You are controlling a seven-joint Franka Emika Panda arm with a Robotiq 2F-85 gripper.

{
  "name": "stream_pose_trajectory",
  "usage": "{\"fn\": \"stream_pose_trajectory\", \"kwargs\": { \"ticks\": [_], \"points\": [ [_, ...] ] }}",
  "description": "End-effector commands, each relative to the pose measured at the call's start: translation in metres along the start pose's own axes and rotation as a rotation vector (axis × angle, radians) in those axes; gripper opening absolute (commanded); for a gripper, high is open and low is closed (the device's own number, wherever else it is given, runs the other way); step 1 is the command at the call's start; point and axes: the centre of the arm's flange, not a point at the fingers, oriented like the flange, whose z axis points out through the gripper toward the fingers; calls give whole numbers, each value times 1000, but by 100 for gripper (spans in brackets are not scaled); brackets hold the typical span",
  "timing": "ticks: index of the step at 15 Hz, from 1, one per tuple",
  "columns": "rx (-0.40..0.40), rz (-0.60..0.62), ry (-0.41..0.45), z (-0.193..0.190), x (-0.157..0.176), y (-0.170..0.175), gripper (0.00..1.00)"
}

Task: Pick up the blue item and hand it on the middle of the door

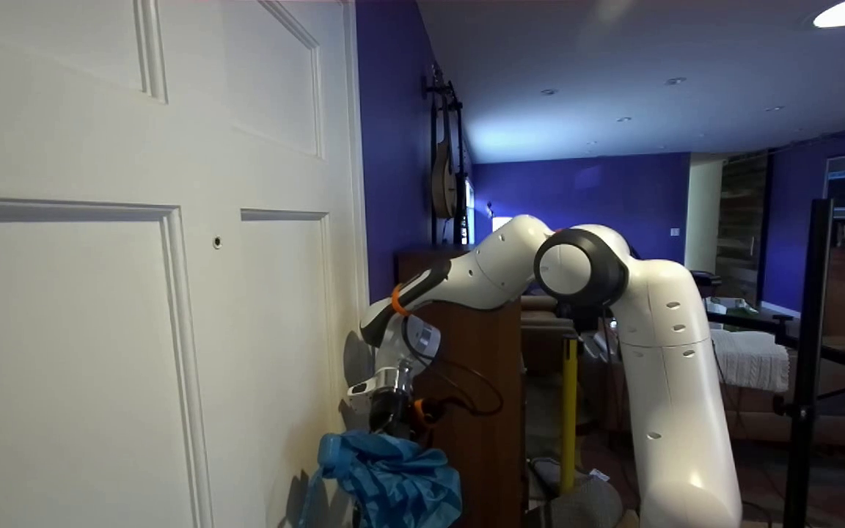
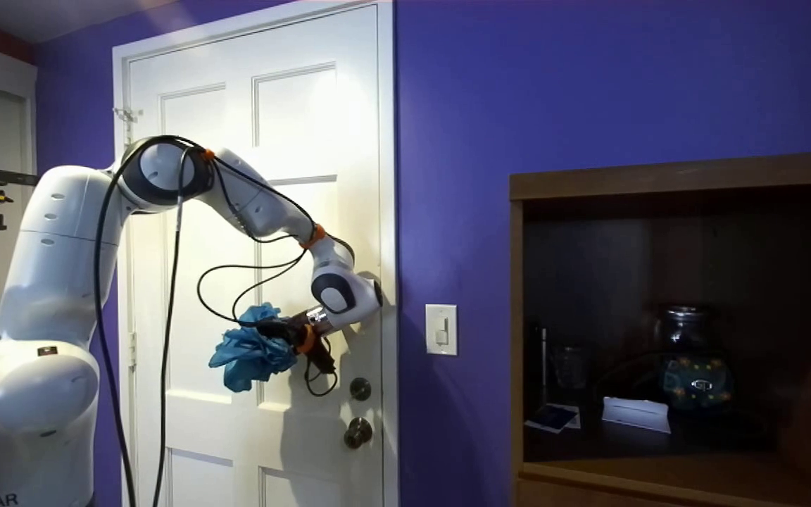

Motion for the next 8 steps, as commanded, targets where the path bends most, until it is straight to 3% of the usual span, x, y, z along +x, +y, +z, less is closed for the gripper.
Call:
{"fn": "stream_pose_trajectory", "kwargs": {
  "ticks": [1, 8],
  "points": [
    [-14, -46, 46, 13, 11, 4, 1],
    [-32, -82, 67, 30, 30, 20, 1]
  ]
}}
